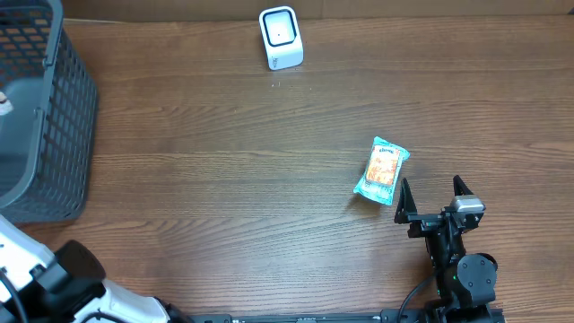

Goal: Scan the item barcode
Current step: 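Return the left gripper to the basket and grasp the red-and-clear snack bag, then lift the snack bag out and lower it onto the table center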

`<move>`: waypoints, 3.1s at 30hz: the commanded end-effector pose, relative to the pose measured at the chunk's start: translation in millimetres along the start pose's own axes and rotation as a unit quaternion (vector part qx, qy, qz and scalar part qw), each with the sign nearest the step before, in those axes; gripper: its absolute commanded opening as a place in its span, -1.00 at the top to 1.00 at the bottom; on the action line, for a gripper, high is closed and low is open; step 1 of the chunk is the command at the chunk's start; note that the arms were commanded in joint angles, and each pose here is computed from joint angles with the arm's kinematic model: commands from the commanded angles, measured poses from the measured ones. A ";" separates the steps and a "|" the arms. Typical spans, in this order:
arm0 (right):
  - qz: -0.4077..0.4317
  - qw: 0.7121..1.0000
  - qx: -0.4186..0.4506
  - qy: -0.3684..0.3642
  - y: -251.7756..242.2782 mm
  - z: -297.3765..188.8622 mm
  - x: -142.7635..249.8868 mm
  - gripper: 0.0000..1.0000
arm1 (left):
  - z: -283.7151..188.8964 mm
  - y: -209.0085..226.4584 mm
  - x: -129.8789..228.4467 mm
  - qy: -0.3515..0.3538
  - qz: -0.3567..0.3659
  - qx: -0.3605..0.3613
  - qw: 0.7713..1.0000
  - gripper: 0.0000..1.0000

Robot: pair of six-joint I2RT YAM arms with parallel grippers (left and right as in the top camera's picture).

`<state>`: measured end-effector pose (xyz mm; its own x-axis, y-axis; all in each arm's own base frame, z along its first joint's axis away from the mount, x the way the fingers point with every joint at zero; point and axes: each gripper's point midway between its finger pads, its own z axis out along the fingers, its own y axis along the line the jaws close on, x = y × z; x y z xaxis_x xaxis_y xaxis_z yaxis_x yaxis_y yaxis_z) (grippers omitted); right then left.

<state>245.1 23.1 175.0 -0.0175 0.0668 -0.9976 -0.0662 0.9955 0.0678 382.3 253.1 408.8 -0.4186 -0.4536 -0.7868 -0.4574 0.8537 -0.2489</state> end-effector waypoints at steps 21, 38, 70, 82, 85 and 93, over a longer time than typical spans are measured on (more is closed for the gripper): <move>-0.003 1.000 0.003 0.000 -1.4 0.2 2.7 -1.00 | 0.3 -194.6 174.8 0.285 0.063 0.119 0.949 0.92; -0.003 1.000 0.003 0.000 -1.4 0.2 2.7 -1.00 | 42.2 -212.1 389.2 0.394 0.057 -0.114 0.910 0.91; -0.003 1.000 0.003 0.000 -1.4 0.2 2.7 -1.00 | 64.1 -179.9 468.5 0.417 0.118 -0.116 0.893 -0.95; -0.003 1.000 0.003 0.000 -1.4 0.2 2.7 -1.00 | 53.9 -154.5 485.5 0.452 0.199 -0.117 0.861 -0.99; -0.003 1.000 0.003 0.000 -1.4 0.2 2.8 -1.00 | 55.0 -142.5 490.0 0.449 0.210 -0.133 0.858 -0.99; -0.003 1.000 0.003 0.000 -1.4 0.2 2.7 -1.00 | 63.9 -143.5 492.4 0.447 0.337 -0.061 0.826 -1.00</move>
<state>245.1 23.1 174.9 -0.0179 0.0667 -0.9976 -0.0662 0.9955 0.0678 288.4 -77.2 21.1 -0.9882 -0.1526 0.0107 -0.1489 0.9755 0.1618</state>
